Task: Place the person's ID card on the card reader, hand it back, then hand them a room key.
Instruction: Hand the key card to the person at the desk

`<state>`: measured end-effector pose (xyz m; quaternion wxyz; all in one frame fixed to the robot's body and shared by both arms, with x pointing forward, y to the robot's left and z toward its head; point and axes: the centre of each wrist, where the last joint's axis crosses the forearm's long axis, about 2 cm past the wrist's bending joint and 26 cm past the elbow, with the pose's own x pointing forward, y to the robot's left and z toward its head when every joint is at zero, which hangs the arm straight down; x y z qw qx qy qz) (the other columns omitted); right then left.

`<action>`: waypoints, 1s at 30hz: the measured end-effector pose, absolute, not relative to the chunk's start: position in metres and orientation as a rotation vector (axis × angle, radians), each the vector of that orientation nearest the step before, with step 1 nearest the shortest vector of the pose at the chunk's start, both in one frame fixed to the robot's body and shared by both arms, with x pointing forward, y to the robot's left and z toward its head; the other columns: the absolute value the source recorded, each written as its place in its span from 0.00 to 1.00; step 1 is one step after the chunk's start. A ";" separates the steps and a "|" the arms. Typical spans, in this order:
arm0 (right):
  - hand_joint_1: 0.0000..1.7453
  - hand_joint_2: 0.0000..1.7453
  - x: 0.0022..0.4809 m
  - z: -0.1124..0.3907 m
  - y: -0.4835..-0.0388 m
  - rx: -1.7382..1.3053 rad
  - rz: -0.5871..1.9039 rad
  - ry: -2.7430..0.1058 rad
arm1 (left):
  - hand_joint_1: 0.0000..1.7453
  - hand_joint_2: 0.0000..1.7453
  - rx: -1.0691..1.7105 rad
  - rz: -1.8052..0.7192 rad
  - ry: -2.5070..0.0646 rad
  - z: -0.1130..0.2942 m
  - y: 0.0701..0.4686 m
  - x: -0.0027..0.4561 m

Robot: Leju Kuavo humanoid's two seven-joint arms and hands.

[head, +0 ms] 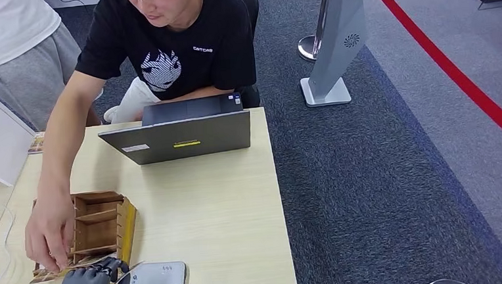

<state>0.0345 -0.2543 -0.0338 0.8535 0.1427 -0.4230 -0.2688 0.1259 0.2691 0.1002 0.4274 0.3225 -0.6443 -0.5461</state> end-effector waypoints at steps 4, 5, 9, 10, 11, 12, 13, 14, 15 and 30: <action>0.00 1.00 0.035 -0.034 -0.251 0.308 -0.558 -0.892 | 1.00 1.00 0.865 -1.362 -1.703 0.124 0.271 0.143; 0.00 1.00 0.035 -0.034 -0.250 0.310 -0.555 -0.893 | 1.00 1.00 0.888 -1.362 -1.719 0.130 0.272 0.148; 0.00 1.00 0.035 -0.034 -0.248 0.318 -0.545 -0.891 | 1.00 1.00 0.997 -1.356 -1.749 0.151 0.279 0.166; 0.00 1.00 0.035 -0.034 -0.247 0.318 -0.542 -0.889 | 1.00 1.00 1.022 -1.352 -1.749 0.155 0.281 0.171; 0.00 1.00 0.035 -0.034 -0.247 0.319 -0.539 -0.888 | 1.00 1.00 1.046 -1.346 -1.748 0.160 0.284 0.176; 0.00 1.00 0.035 -0.034 -0.247 0.319 -0.536 -0.886 | 1.00 1.00 1.067 -1.339 -1.746 0.164 0.286 0.181; 0.00 1.00 0.034 -0.034 -0.246 0.319 -0.533 -0.885 | 1.00 1.00 1.087 -1.332 -1.745 0.168 0.289 0.185; 0.00 1.00 0.034 -0.035 -0.246 0.320 -0.532 -0.884 | 1.00 1.00 1.104 -1.324 -1.742 0.171 0.291 0.189; 0.00 1.00 0.034 -0.035 -0.246 0.321 -0.531 -0.883 | 1.00 1.00 1.118 -1.315 -1.736 0.174 0.293 0.192; 0.00 1.00 0.022 -0.026 -0.253 0.348 -0.530 -0.814 | 0.00 1.00 1.249 -1.060 -1.668 0.208 0.352 0.221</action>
